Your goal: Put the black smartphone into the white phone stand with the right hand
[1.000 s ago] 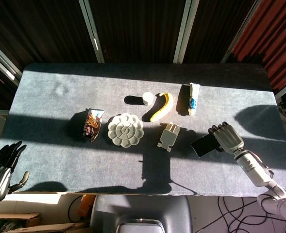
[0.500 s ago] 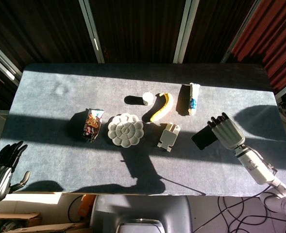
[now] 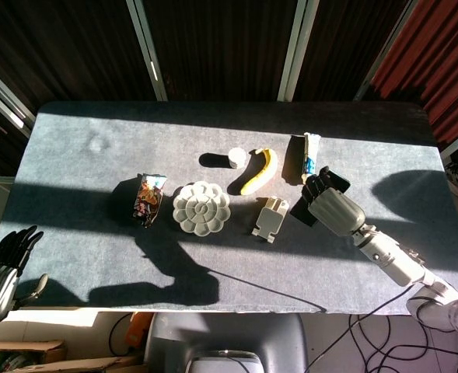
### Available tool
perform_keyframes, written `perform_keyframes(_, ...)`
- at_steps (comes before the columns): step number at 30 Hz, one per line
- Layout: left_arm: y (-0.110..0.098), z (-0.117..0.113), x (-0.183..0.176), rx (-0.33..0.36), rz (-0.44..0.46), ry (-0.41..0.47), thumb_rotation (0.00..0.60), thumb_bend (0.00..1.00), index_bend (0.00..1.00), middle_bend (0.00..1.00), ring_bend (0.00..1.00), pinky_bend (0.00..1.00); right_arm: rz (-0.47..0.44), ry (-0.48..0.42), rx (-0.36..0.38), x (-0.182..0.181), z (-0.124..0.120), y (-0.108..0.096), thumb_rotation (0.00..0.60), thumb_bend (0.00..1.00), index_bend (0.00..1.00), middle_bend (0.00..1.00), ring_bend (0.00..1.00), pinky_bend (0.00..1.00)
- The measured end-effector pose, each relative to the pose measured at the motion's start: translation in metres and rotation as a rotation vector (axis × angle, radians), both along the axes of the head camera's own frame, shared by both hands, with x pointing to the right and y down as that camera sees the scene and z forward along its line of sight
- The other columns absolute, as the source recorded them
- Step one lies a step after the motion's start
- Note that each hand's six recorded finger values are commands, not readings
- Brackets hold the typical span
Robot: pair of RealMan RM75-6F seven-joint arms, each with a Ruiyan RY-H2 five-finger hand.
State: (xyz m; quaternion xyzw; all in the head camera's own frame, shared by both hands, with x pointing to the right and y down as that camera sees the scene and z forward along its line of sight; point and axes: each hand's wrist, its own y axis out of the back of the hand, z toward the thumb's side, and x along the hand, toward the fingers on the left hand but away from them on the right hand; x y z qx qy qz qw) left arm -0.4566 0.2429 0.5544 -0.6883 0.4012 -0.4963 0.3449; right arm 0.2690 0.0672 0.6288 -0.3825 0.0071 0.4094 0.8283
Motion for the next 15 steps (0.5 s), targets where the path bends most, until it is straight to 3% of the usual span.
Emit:
perform_keyframes(9,0.000,-0.003,-0.002,0.006,0.001,0.010,0.600,0.41,0.00,0.00,0.00,0.00,-0.132,0.135,0.055,-0.061,0.004,-0.004,0.600,0.41,0.98,0.68,0.50,0.44)
perform_keyframes(15,0.002,-0.005,-0.002,0.007,0.006,0.016,0.600,0.41,0.00,0.00,0.00,0.00,-0.167,0.157,0.040,-0.084,0.012,0.003,0.600,0.41,0.98,0.68,0.50,0.44)
